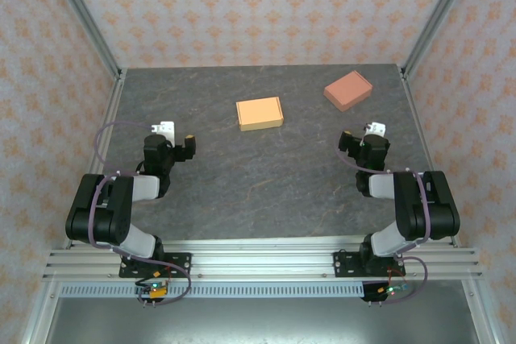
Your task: Fold the paper box
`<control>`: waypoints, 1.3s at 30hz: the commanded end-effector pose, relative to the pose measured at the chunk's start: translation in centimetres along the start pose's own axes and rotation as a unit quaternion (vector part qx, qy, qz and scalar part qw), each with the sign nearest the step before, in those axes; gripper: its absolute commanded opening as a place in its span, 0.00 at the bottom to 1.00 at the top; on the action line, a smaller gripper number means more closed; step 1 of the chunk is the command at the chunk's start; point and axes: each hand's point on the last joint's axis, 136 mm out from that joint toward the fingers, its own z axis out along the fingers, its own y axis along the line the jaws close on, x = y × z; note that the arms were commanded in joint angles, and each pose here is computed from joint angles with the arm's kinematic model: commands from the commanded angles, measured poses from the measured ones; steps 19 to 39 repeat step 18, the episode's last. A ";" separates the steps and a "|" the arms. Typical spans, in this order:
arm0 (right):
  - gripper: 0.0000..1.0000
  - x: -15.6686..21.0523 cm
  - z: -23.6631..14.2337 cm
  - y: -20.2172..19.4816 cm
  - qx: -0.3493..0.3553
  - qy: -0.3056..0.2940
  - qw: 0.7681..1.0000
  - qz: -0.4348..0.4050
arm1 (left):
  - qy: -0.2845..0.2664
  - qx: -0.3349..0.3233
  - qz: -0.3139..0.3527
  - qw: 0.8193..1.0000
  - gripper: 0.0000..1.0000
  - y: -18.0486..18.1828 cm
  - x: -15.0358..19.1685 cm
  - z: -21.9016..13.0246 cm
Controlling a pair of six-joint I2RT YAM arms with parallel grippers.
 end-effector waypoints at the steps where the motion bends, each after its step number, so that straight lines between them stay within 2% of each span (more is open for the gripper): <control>1: 0.99 -0.8 0.1 0.1 -0.003 -0.007 1.000 0.008 | -0.018 -0.020 -0.008 1.000 1.00 0.4 -1.2 0.0; 39: 0.99 -0.7 0.2 0.2 0.000 -0.006 1.000 0.003 | -0.019 -0.022 -0.007 1.000 1.00 0.4 -1.2 0.0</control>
